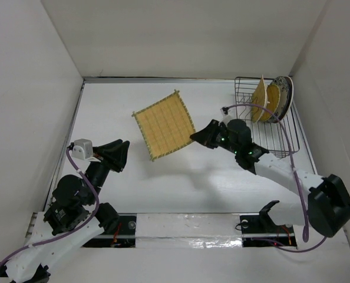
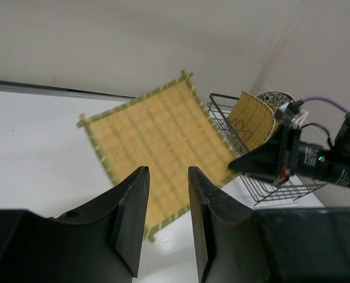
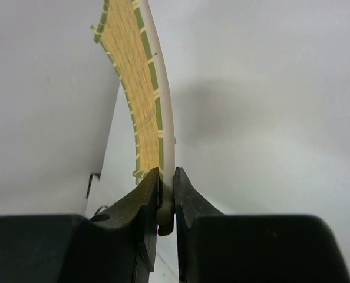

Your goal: Load the plates into the dish rack

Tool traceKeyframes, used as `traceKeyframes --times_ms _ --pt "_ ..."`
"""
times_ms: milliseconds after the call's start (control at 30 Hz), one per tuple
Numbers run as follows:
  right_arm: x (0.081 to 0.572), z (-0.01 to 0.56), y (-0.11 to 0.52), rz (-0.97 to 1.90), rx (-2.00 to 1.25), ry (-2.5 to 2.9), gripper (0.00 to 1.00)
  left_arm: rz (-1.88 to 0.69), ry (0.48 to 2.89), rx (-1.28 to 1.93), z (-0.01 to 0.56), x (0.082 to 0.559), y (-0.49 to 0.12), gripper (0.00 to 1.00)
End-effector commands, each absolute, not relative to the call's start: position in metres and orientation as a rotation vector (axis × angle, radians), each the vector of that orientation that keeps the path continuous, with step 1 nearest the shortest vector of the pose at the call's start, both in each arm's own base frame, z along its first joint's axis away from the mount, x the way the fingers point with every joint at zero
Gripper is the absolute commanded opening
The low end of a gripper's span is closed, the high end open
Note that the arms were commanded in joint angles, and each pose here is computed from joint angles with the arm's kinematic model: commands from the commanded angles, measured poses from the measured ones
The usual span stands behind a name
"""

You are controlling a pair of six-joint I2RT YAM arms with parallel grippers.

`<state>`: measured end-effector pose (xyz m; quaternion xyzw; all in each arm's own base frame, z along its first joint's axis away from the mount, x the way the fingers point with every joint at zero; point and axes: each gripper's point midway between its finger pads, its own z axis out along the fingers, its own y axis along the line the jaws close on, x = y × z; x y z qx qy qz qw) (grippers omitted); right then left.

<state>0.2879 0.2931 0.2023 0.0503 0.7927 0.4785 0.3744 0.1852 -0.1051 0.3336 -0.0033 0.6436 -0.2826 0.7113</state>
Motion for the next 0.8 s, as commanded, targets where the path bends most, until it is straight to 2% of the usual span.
traceKeyframes --times_ms 0,200,433,567,767 --pt "0.319 0.310 0.255 1.156 0.118 1.719 0.00 -0.659 1.376 -0.012 0.347 0.182 -0.104 0.30" --pt "0.341 0.368 0.149 0.889 0.257 1.563 0.00 -0.677 1.354 -0.014 0.352 0.178 -0.103 0.31" --pt "0.356 0.410 0.031 0.567 0.427 1.435 0.00 -0.713 1.342 0.018 0.354 0.173 -0.108 0.31" --pt "0.366 0.437 -0.006 0.454 0.470 1.389 0.00 -0.723 1.333 0.021 0.356 0.171 -0.108 0.31" --pt "0.386 0.441 -0.048 0.262 0.538 1.403 0.00 -0.735 1.326 0.024 0.358 0.169 -0.108 0.32"
